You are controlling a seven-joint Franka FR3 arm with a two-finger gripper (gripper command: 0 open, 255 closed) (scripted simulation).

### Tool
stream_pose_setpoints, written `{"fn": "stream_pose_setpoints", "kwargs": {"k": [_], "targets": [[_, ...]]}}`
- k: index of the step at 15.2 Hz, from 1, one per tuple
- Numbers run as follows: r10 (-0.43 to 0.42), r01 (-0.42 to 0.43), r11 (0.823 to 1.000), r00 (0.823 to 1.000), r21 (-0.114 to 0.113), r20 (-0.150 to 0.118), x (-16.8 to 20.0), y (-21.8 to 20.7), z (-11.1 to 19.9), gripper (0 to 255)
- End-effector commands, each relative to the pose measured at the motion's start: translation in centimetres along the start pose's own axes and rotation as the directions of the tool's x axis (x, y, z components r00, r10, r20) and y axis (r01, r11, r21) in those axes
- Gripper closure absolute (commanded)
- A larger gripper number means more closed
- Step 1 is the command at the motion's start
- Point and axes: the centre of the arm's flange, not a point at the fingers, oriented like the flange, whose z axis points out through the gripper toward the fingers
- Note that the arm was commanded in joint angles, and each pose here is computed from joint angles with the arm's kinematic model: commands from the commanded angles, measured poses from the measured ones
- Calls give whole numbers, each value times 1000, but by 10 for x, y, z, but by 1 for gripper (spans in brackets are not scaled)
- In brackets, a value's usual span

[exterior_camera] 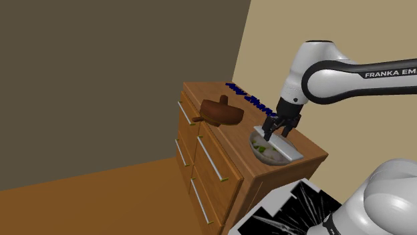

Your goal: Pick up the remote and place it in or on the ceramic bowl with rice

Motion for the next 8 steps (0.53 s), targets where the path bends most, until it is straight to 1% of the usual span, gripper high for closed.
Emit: {"fn": "stream_pose_setpoints", "kwargs": {"k": [1,2,6,8], "targets": [[0,0,1000,1000,0,0,0,0,0,0],[0,0,1000,1000,0,0,0,0,0,0],[0,0,1000,1000,0,0,0,0,-50,0],[0,0,1000,1000,0,0,0,0,-50,0]]}}
